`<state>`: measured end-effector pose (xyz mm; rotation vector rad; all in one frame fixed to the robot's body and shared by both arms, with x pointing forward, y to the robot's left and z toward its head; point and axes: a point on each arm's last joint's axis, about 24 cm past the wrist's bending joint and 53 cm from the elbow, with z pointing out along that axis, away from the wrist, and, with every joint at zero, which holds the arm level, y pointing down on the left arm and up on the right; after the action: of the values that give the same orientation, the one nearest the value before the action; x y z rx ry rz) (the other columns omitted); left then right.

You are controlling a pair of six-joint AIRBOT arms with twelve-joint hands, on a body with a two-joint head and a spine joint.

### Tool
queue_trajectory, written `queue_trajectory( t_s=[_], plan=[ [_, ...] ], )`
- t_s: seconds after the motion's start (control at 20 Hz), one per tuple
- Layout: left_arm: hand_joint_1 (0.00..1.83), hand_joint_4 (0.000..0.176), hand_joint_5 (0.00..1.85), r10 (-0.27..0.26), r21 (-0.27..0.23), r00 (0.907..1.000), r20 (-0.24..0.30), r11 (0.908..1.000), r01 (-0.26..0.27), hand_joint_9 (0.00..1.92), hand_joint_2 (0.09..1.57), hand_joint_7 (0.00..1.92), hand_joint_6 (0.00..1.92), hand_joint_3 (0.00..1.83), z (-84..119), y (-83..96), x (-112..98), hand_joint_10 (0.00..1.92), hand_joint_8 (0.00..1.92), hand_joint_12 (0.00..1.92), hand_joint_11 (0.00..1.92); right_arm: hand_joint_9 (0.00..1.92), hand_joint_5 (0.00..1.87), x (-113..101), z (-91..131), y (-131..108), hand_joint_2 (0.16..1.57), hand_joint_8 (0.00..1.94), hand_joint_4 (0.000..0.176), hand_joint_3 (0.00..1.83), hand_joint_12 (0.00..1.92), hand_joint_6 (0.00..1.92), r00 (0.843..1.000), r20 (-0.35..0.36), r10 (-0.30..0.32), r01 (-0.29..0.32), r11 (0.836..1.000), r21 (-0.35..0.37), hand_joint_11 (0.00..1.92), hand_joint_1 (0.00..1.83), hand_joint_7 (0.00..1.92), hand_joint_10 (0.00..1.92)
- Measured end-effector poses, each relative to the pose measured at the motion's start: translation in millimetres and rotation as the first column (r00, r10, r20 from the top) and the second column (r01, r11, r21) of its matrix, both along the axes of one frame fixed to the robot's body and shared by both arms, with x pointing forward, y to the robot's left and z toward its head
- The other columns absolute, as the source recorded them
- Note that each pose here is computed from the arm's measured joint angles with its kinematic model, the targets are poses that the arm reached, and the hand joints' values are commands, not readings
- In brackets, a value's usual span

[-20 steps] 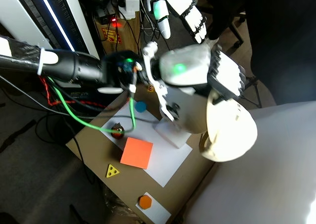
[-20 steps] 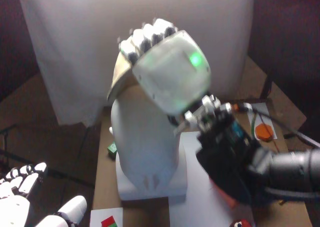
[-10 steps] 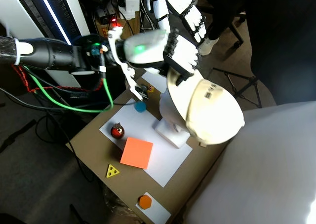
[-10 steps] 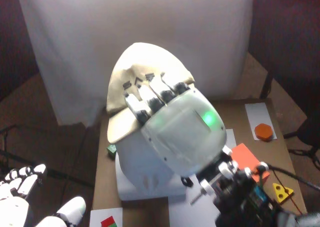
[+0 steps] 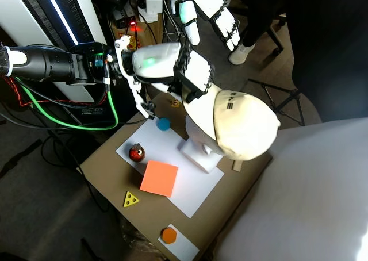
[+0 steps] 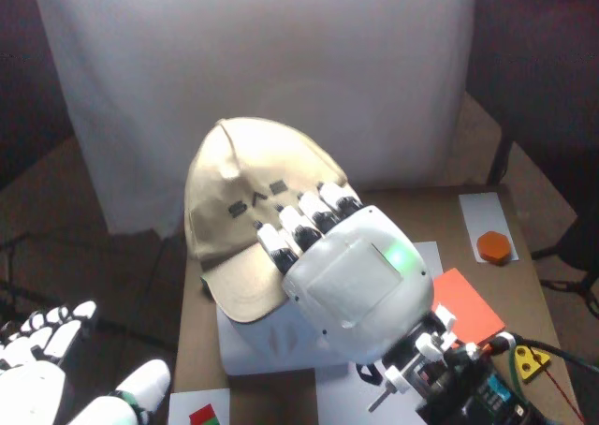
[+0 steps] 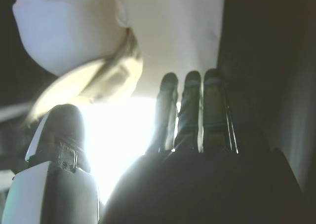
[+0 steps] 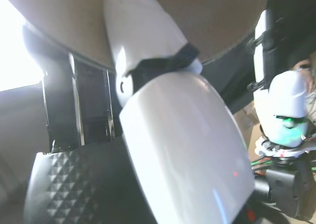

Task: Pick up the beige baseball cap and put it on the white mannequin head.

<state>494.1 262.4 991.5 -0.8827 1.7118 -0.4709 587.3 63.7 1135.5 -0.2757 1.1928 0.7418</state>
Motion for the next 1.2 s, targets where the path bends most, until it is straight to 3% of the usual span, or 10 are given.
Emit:
queue_trajectory(
  t_s=[0.2,0.25,0.45,0.55,0.65,0.7,0.95,1.0,1.2],
  plan=[
    [0.00,0.038,0.10,-0.012,-0.015,0.9999,0.001,0.9998,0.012,0.04,1.14,0.08,0.00,0.00,-1.9,-7.1,2.9,0.00,0.00,0.38,0.00,0.88,0.82,-2.3,-11.9,-4.7,1.16,1.11,0.000,0.00,1.47,1.09,0.998,-0.070,-0.012,0.013,1.000,0.011,0.92,1.37,0.88,1.41],
    [0.00,0.038,0.10,-0.019,-0.014,0.9998,0.007,0.9997,0.019,0.03,1.14,0.07,0.00,0.00,-2.1,-8.2,6.1,0.00,0.00,0.36,0.00,0.85,0.82,-3.7,-16.4,-7.3,1.14,1.07,0.000,0.00,1.58,1.03,0.995,-0.100,-0.021,0.023,1.000,0.019,0.89,1.46,0.87,1.31],
    [0.00,0.038,0.09,-0.056,-0.029,0.9983,0.017,0.9980,0.056,0.03,1.14,0.06,0.00,0.00,-2.2,-22.2,14.3,0.00,0.00,0.35,0.00,0.88,0.82,-10.1,-31.8,-11.7,1.15,1.10,0.000,0.00,1.48,1.09,0.984,-0.174,-0.036,0.041,0.999,0.024,0.92,1.37,0.89,1.39],
    [0.00,0.038,0.09,-0.068,-0.030,0.9976,0.012,0.9972,0.069,0.03,1.14,0.06,0.00,0.00,-3.1,-27.6,17.2,0.00,0.00,0.34,0.00,0.88,0.82,-12.1,-37.4,-12.9,1.15,1.08,0.000,0.00,1.47,1.09,0.982,-0.183,-0.037,0.041,0.999,0.014,0.93,1.37,0.90,1.40],
    [0.00,0.039,0.09,-0.077,-0.030,0.9968,0.021,0.9966,0.077,0.03,1.14,0.06,0.00,0.00,-2.5,-31.2,21.5,0.00,0.00,0.34,0.00,0.85,0.82,-11.1,-40.1,-13.3,1.14,1.03,0.000,0.00,1.58,1.00,0.980,-0.194,-0.042,0.044,0.999,0.009,0.90,1.48,0.89,1.29],
    [0.00,0.039,0.09,-0.086,-0.029,0.9960,0.025,0.9958,0.087,0.03,1.14,0.06,0.00,0.00,-1.6,-33.5,21.9,0.00,0.00,0.34,0.00,0.88,0.83,-10.9,-41.0,-13.3,1.15,1.06,0.000,0.00,1.49,1.06,0.979,-0.198,-0.042,0.045,0.999,0.007,0.92,1.39,0.91,1.37],
    [0.00,0.038,0.09,-0.098,-0.016,0.9952,0.003,0.9950,0.098,0.03,1.14,0.06,0.00,0.00,-6.0,-40.9,22.1,0.00,0.00,0.35,0.00,0.90,0.83,-12.5,-50.4,-14.2,1.15,1.07,0.000,0.00,1.45,1.08,0.977,-0.209,-0.040,0.037,0.999,-0.015,0.93,1.37,0.91,1.38],
    [0.00,0.038,0.09,-0.094,-0.011,0.9956,0.002,0.9955,0.094,0.03,1.14,0.06,0.00,0.00,-5.8,-40.1,22.5,0.00,0.00,0.35,0.00,0.88,0.84,-12.6,-51.3,-13.6,1.13,1.02,0.000,0.00,1.57,1.00,0.977,-0.212,-0.038,0.035,0.999,-0.017,0.90,1.46,0.90,1.28],
    [0.00,0.039,0.08,-0.106,-0.018,0.9943,-0.012,0.9942,0.106,0.03,1.14,0.06,0.00,0.00,-10.3,-48.0,19.0,0.00,0.00,0.32,0.00,0.88,0.84,-12.5,-52.5,-13.4,1.13,1.01,0.000,0.00,1.59,0.97,0.976,-0.217,-0.038,0.034,0.999,-0.019,0.90,1.49,0.90,1.25]
  ],
)
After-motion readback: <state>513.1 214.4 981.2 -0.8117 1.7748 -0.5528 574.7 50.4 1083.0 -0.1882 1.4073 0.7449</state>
